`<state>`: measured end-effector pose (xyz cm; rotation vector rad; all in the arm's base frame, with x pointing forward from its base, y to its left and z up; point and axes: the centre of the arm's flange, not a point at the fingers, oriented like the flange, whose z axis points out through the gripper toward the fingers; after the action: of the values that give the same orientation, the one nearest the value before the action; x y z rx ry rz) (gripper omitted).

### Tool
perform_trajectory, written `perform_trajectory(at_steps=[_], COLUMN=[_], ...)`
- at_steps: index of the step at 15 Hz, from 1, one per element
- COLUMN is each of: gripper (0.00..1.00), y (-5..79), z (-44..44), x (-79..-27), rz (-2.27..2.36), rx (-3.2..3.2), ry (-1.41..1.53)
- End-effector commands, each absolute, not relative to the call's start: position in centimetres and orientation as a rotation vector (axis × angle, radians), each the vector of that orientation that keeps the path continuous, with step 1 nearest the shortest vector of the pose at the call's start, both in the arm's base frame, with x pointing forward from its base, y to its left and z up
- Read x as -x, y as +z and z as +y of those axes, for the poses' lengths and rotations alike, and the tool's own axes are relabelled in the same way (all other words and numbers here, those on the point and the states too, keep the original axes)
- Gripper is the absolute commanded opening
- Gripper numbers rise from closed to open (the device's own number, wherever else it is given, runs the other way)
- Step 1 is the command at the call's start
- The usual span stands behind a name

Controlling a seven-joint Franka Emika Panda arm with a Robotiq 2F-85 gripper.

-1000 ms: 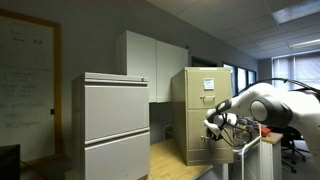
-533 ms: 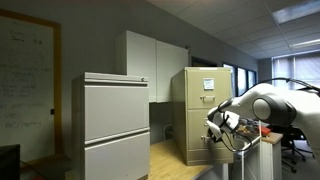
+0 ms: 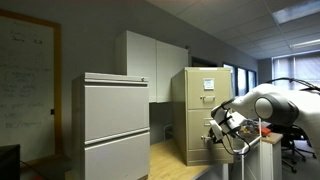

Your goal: Open the bottom drawer of the cabinet at the right

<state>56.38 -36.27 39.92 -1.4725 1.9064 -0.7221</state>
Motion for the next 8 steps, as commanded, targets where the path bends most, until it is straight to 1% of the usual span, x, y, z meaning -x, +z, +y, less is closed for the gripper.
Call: perform_trajectory(at_steps=[1,8], gripper=[0.02,0.02], y=[36.8,37.3], z=[-32.7,-33.0], x=[-50.4,-49.1], rz=[1.881,1.822], rx=[1.478,1.361], ry=[-0.526,-0.422])
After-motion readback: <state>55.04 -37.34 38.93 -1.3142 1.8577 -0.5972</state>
